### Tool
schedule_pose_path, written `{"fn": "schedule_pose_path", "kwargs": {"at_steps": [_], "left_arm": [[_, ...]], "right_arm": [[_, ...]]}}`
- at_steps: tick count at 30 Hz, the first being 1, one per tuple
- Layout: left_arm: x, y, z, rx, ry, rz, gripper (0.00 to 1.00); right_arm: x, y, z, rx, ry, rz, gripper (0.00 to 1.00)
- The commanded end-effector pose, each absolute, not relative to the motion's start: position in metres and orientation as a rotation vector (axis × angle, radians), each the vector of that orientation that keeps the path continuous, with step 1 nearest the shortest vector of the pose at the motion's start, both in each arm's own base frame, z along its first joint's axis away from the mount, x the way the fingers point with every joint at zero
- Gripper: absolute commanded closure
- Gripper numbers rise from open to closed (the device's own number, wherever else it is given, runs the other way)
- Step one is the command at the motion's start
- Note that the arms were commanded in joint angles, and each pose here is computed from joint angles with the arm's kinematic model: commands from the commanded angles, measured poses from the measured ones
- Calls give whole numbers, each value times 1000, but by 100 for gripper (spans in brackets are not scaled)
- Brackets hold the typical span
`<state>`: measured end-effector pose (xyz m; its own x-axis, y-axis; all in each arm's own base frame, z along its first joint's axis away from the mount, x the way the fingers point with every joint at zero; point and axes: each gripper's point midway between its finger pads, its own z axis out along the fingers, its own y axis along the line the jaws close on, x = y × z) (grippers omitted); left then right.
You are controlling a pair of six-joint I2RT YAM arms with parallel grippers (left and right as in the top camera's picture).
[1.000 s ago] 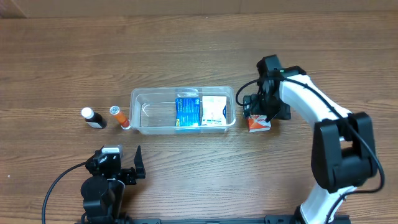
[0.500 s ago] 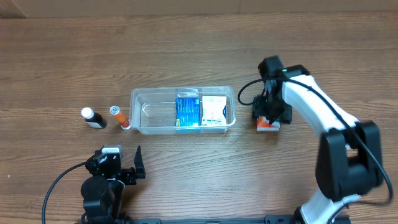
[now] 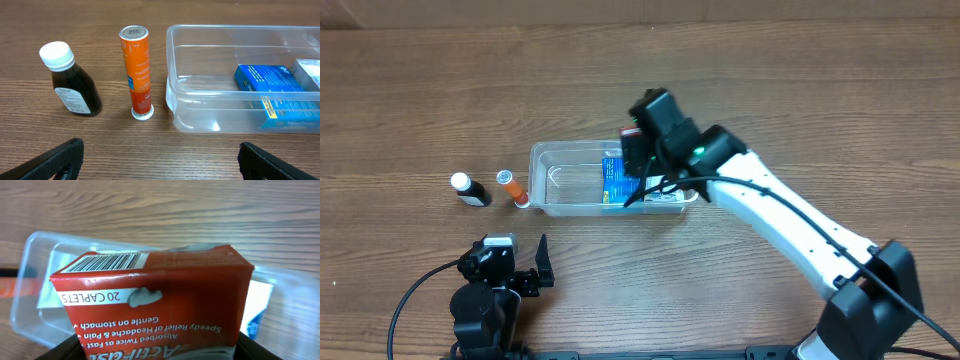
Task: Pack container
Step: 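Carry the red box into the container's left side and release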
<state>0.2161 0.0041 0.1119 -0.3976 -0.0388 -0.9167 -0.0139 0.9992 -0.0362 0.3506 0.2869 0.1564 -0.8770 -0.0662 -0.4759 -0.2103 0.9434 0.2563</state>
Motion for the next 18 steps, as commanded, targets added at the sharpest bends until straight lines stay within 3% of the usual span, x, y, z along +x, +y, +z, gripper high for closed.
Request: {"fn": "schedule_pose_path", "kwargs": {"at_steps": [1, 10, 18], "left_arm": [[217, 4, 114, -50, 1967, -31, 0], [217, 4, 114, -50, 1967, -31, 0], [217, 4, 114, -50, 1966, -31, 0]], "right_arm": [[349, 300, 161, -217, 2594, 447, 31], [354, 362, 144, -362, 2498, 586, 32], [338, 388, 90, -378, 2608, 621, 31]]}}
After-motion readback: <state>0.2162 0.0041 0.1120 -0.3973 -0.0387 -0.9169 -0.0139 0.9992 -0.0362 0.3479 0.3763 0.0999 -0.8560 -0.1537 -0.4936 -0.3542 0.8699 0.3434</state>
